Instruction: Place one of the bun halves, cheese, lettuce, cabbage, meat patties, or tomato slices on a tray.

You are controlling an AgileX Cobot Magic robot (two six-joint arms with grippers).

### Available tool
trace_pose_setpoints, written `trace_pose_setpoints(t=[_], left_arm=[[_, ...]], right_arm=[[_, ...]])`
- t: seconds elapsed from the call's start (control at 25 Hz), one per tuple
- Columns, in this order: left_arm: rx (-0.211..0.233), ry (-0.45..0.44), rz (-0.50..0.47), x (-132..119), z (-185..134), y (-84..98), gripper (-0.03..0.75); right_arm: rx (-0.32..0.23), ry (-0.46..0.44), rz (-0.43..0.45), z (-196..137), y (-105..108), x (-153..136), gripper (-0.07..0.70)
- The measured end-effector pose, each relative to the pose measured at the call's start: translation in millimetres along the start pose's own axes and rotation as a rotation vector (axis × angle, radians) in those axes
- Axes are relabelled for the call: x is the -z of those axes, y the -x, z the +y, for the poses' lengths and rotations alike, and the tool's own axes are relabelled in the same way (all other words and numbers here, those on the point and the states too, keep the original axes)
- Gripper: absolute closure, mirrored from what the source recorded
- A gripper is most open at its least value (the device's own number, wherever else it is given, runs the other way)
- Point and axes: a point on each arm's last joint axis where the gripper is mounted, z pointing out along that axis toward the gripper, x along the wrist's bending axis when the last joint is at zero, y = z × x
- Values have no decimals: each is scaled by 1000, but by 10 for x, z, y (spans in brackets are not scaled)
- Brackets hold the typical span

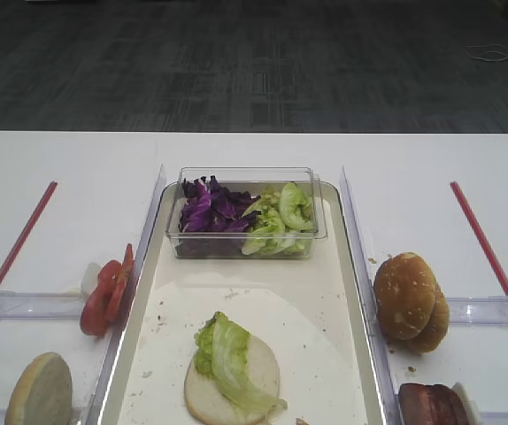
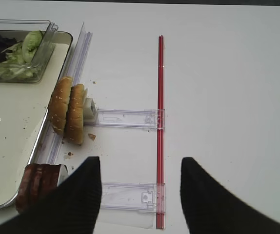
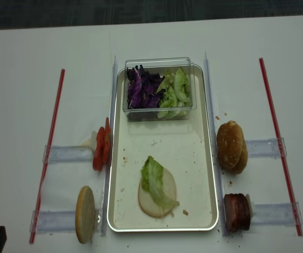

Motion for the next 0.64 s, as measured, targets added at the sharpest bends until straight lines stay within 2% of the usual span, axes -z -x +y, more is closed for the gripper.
trace_pose_setpoints(t=[0.64], left_arm=[[0,0,0,0,0,0,288]], right_arm=[[2,0,0,0,0,0,249]])
